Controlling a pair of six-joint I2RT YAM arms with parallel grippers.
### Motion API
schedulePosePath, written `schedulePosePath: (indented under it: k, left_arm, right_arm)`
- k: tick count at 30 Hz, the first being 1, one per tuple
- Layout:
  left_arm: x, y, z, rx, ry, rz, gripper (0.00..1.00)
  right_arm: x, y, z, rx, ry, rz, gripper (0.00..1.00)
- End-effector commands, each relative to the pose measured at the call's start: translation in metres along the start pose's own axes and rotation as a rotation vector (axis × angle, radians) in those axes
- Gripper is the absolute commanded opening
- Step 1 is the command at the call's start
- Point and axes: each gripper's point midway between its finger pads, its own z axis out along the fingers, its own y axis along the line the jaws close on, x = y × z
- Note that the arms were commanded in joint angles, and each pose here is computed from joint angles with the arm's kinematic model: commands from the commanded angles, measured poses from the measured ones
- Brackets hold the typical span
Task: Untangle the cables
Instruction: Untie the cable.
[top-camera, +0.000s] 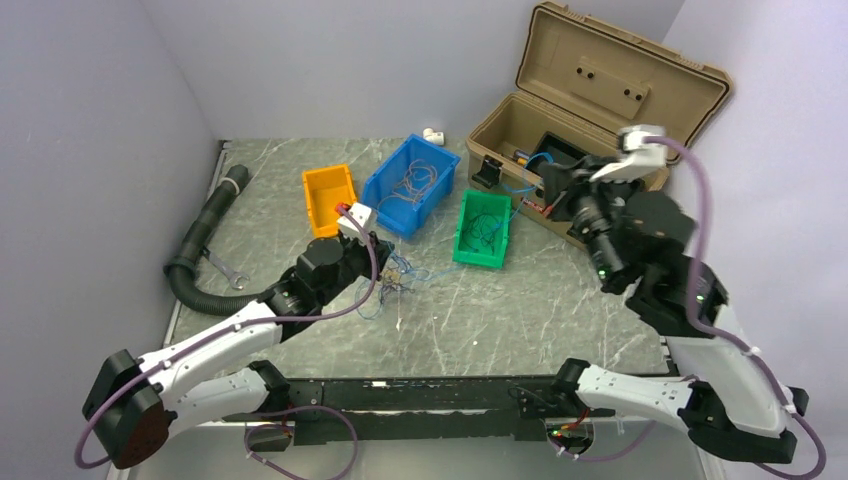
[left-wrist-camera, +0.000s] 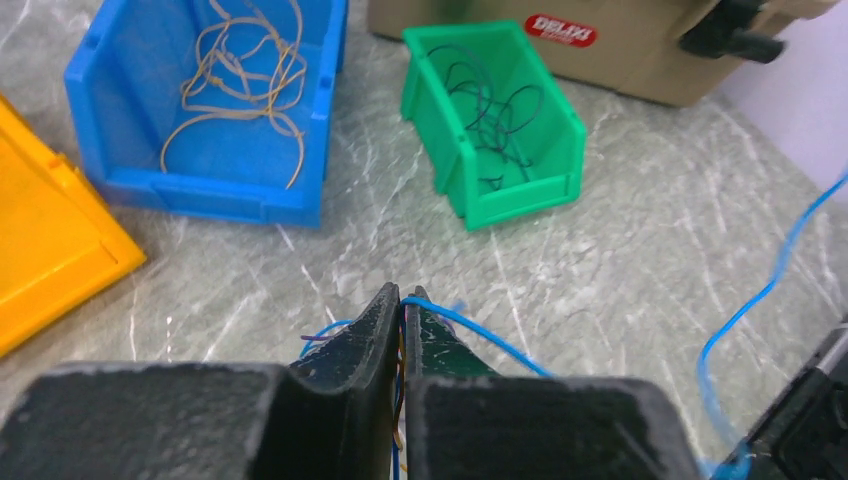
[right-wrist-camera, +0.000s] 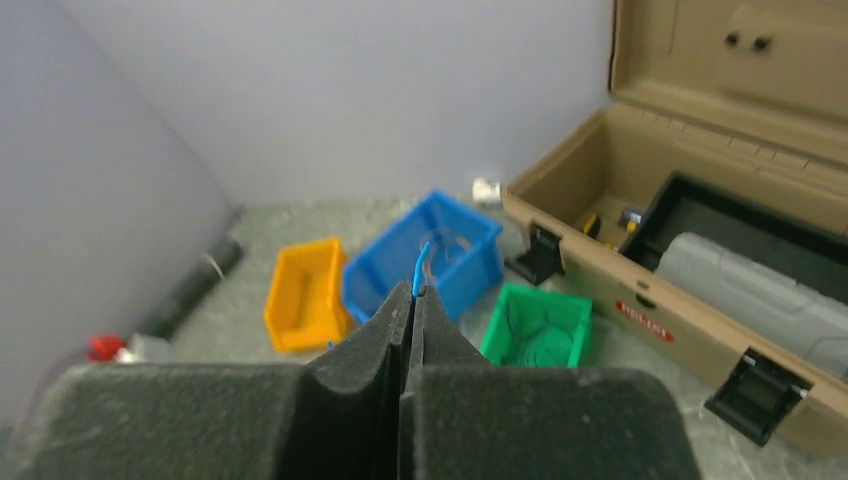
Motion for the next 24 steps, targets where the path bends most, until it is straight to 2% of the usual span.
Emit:
schedulePosePath:
  k: [1, 6, 9, 13, 14, 16, 17, 19, 20, 21, 22, 23, 24]
  left_arm:
    - [-0.038, -0.020, -0.013, 0.094, -0.057, 0.041, 0.08]
    - [-0.052, -0.031, -0.023, 0.145, -0.065, 0.056, 0.07]
    - [-0.059, -0.038, -0.027, 0.178, -0.074, 0.057, 0.00]
    - [-0.061, -0.050, -0.030, 0.247, -0.084, 0.059, 0.00]
    - [-0.061, -0.053, -0.031, 0.266, -0.090, 0.058, 0.02]
    - [-0.059, -0.059, -0.031, 0.304, -0.094, 0.059, 0.18]
    - [-0.059, -0.062, -0.031, 0.322, -0.096, 0.059, 0.23]
    - [-0.057, -0.066, -0.031, 0.349, -0.095, 0.062, 0.27]
    - [-0.057, -0.067, -0.031, 0.355, -0.096, 0.061, 0.26]
    - [-0.056, -0.068, -0.030, 0.358, -0.095, 0.058, 0.20]
    - [-0.057, -0.068, -0.030, 0.361, -0.097, 0.056, 0.04]
    - [-0.057, -0.070, -0.031, 0.368, -0.101, 0.056, 0.00]
    - [-0.057, -0.072, -0.032, 0.383, -0.112, 0.059, 0.00]
  right_arm:
    - [0.055, 0.012, 0.005, -0.063, 0.146, -0.050, 0.00]
    - [0.129, 0.043, 0.004, -0.268, 0.325, -0.134, 0.00]
    - [0.176, 0.070, -0.005, -0.457, 0.443, -0.174, 0.00]
    - [0.205, 0.087, -0.014, -0.579, 0.473, -0.118, 0.00]
    - [0.211, 0.089, -0.015, -0.593, 0.472, -0.104, 0.00]
    - [0.219, 0.096, -0.021, -0.653, 0.482, -0.082, 0.00]
    - [0.222, 0.100, -0.024, -0.680, 0.486, -0.074, 0.00]
    - [0.226, 0.105, -0.026, -0.712, 0.492, -0.064, 0.00]
    - [0.228, 0.105, -0.026, -0.713, 0.497, -0.062, 0.00]
    - [0.230, 0.105, -0.025, -0.707, 0.500, -0.061, 0.00]
    - [0.231, 0.105, -0.024, -0.703, 0.501, -0.059, 0.00]
    - [0.231, 0.105, -0.023, -0.702, 0.500, -0.060, 0.00]
    - [0.230, 0.105, -0.023, -0.701, 0.499, -0.059, 0.00]
